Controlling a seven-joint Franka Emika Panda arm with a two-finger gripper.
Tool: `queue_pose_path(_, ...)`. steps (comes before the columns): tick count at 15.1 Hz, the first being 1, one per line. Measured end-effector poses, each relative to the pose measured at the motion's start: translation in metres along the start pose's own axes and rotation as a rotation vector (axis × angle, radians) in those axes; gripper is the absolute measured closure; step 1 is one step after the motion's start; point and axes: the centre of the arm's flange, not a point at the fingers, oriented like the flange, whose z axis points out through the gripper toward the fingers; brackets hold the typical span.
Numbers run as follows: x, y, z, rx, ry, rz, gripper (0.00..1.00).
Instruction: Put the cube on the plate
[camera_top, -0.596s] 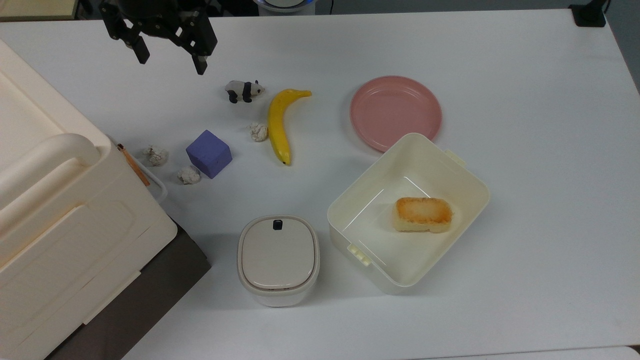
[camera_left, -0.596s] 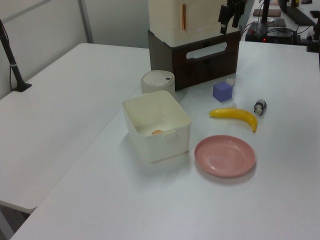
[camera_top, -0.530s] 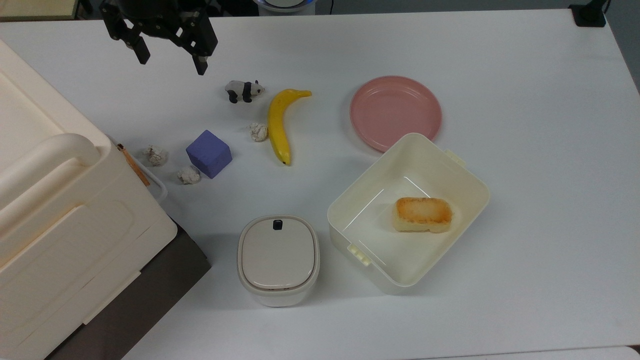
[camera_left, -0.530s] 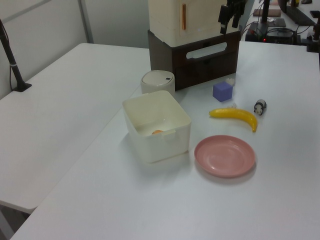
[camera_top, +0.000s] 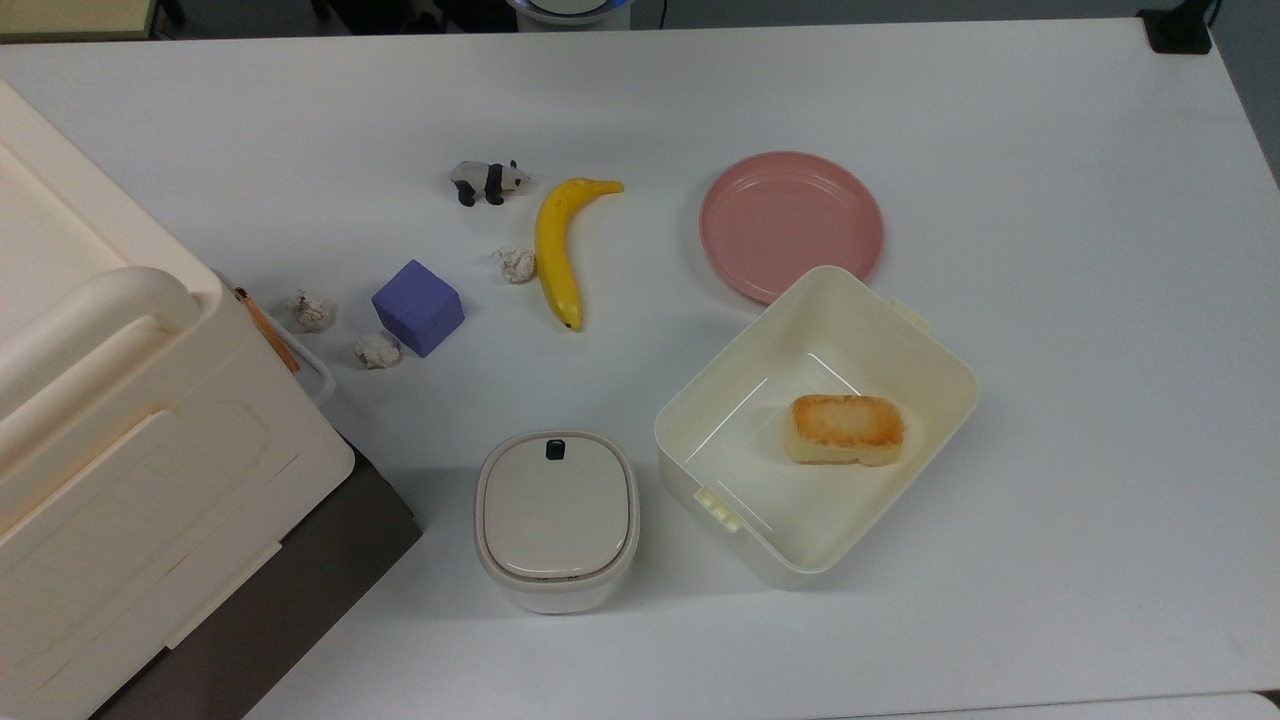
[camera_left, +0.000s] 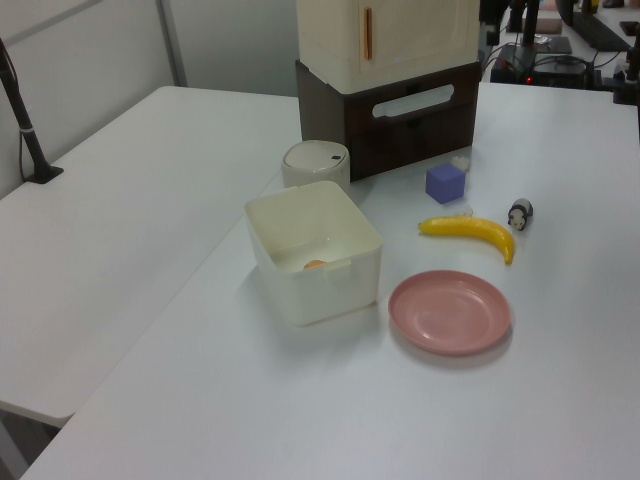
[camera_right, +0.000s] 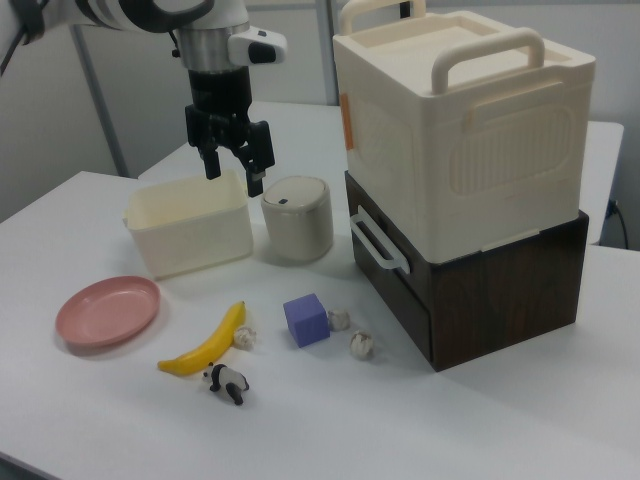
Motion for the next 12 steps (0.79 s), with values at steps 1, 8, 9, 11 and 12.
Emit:
queue_pose_path(1, 0.0033, -0.0052, 0.0035, -0.005, 0.001, -0.009, 0.00)
queue_pose_path(8, 0.0114, -0.0043, 0.0022, -0.006, 0.047, -0.056, 0.00)
queue_pose_path(9, 0.0110, -0.0043, 0.0026, -0.007, 0.042, -0.082, 0.00)
queue_pose_path(11, 0.0086, -0.0058, 0.0045, -0.013, 0.021, -0.110, 0.00)
queue_pose_path(12, 0.0081, -0.0078, 0.0047, -0.028, 0.017, -0.121, 0.00)
